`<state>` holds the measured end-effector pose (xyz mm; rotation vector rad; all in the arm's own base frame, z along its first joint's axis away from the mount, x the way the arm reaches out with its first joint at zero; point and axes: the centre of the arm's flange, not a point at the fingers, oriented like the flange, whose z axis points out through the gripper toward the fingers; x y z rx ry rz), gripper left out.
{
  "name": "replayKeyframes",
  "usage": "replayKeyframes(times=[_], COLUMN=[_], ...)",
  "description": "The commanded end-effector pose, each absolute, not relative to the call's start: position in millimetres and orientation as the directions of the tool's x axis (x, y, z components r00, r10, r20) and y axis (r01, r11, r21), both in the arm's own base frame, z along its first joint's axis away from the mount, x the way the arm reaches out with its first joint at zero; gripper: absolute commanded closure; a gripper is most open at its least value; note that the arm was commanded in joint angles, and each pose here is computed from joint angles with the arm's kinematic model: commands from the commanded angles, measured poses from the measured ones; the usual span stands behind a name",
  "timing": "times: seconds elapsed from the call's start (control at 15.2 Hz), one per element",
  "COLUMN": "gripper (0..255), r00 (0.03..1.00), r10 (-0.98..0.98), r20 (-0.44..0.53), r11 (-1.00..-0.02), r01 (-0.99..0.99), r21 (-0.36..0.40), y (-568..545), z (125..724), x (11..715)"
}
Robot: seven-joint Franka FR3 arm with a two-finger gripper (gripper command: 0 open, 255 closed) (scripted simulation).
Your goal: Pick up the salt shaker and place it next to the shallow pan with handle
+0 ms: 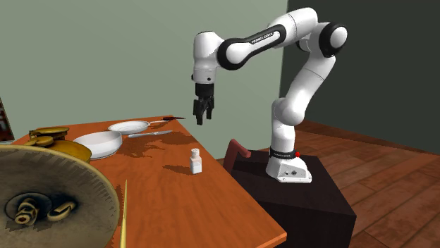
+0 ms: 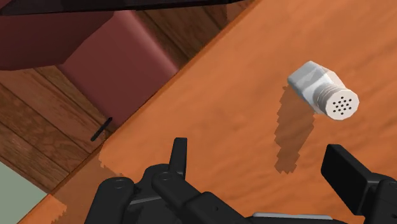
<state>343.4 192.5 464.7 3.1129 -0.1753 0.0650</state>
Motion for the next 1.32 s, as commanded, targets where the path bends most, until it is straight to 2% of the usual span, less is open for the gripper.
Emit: replayKeyframes(times=[0.0, 0.46, 0.92, 1.25], gripper=[0, 0, 0, 0], r00=[0.993, 0.995, 0.995, 0.995], r10=[-0.109, -0.095, -0.095, -0.095], r20=[0.037, 0.017, 0.017, 0.017], r11=[-0.994, -0.995, -0.995, -0.995], r01=[-0.110, -0.096, -0.096, -0.096], r21=[0.018, 0.011, 0.011, 0.011], y=[213.7, 290.0, 289.5, 289.5], z=[452.2, 410.7, 373.8, 370.7], x=[346.5, 355.7, 356.3, 356.3])
